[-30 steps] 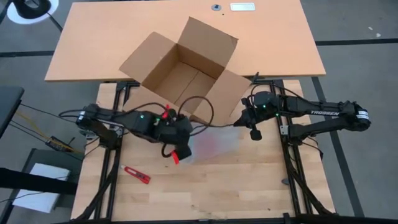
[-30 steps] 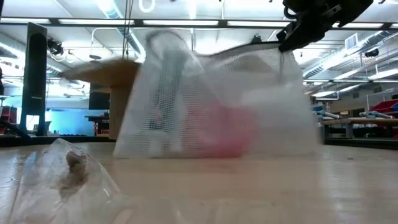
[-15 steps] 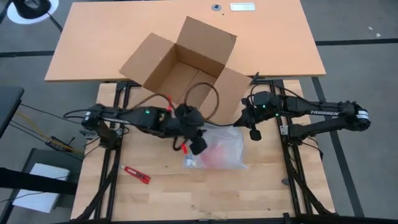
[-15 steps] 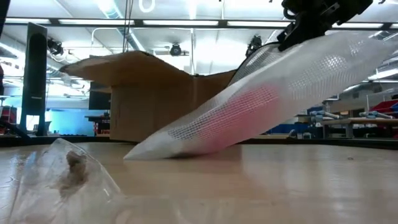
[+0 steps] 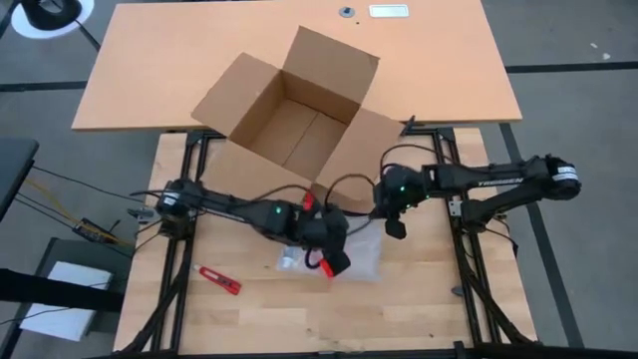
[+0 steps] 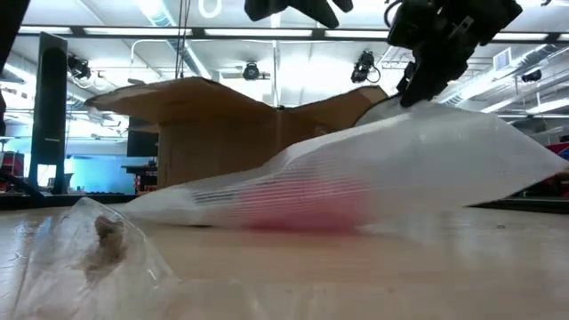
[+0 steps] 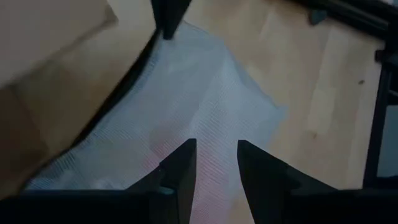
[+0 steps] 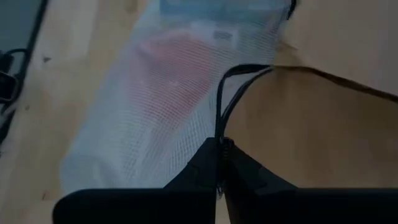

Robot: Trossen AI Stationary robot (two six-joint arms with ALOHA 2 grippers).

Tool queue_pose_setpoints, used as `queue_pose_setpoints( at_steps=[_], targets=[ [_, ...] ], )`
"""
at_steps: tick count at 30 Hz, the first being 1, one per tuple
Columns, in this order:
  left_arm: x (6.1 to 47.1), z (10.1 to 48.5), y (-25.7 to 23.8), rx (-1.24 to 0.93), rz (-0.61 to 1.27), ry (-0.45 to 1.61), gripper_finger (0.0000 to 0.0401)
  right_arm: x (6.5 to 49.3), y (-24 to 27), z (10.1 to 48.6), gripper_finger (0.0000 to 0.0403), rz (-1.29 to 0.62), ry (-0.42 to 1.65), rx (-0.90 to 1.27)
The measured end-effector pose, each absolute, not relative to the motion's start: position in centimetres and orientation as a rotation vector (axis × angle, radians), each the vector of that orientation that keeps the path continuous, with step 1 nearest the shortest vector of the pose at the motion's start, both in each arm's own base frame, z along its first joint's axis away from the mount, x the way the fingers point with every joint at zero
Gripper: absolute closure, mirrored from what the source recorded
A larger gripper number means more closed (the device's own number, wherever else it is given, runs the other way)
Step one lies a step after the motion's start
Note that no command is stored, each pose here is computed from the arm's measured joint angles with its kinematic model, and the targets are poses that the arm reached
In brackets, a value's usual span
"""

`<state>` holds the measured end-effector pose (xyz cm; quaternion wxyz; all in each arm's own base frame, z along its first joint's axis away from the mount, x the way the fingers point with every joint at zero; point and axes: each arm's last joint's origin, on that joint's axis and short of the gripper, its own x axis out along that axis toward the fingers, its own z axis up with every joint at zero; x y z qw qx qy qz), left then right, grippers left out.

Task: Unpack boxes
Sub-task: Close the zip bag

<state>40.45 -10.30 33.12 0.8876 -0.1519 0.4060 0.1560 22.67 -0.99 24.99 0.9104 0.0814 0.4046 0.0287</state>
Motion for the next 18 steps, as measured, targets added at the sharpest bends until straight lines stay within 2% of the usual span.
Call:
queue_pose_setpoints(
  at_steps=[10, 18],
  targets=[
    [39.4, 30.2, -15.0, -0.332, 0.297, 0.925, 0.0274, 23.5, 3.0, 23.8, 0.0391, -0.059, 0.876, 0.249],
    [37.6, 28.0, -18.2, -0.305, 0.219, 1.027, 0.0274, 26.9, 7.5, 21.2, 0.0391, -0.068, 0.797, 0.405]
  ],
)
